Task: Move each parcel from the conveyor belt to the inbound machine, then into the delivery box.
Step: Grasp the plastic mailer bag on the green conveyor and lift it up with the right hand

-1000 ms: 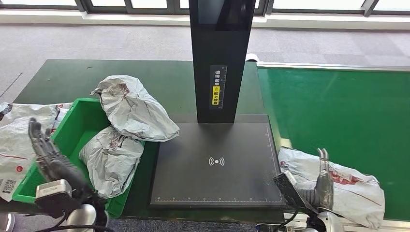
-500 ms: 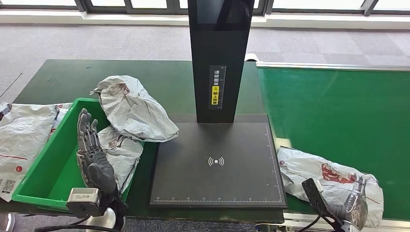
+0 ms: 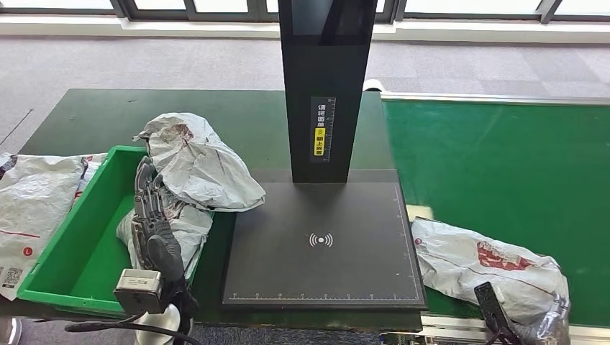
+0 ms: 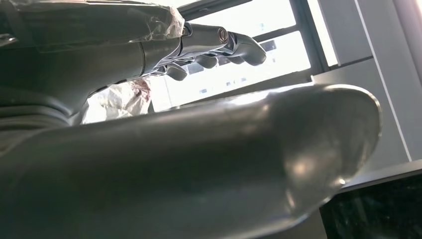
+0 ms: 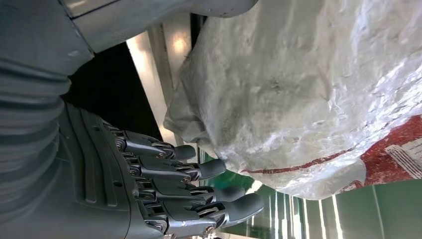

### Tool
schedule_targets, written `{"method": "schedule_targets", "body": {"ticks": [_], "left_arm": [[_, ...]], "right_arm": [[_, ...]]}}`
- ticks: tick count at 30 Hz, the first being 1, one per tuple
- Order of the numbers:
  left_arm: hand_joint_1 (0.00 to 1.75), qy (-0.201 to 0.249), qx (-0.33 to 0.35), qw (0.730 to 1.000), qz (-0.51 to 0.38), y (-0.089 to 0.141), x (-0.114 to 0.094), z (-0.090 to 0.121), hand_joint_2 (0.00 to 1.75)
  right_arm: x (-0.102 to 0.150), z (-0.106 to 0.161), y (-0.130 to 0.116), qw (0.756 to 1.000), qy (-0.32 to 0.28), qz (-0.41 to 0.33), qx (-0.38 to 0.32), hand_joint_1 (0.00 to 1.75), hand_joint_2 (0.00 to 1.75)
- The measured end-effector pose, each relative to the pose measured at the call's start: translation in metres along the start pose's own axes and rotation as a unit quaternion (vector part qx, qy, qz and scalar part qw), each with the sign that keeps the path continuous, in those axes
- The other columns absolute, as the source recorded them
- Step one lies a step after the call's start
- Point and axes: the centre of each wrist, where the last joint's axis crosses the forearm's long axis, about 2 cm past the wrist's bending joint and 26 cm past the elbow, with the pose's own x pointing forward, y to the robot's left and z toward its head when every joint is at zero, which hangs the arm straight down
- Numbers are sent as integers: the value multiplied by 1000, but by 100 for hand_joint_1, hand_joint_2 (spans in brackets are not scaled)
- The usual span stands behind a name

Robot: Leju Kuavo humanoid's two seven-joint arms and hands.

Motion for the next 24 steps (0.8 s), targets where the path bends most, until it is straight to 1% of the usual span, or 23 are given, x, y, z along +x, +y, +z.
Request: {"method": "schedule_targets", "body": {"ticks": [1,4,5,12,24], "left_arm": [[0,1,-1,1000,0,-1,0,0,0],[0,6,-4,1000,0,-3,-1,1,0],[0,7,-5,1000,-1,-4,-1,1,0],[0,12,-12,1000,0,-7,-4,1,0],[0,20,-15,1000,-1,-8,-5,2,0]], "right_arm": [[1,-3,0,1000,-1,0,1,30,175],[9,-12,1,1000,-7,-6,7,161,175],[13,-15,2,1000,-10,-9,11,175,175],[34,-22,10,998,-44,-8,38,175,175],[47,-22,14,995,-75,-20,58,175,175]]}}
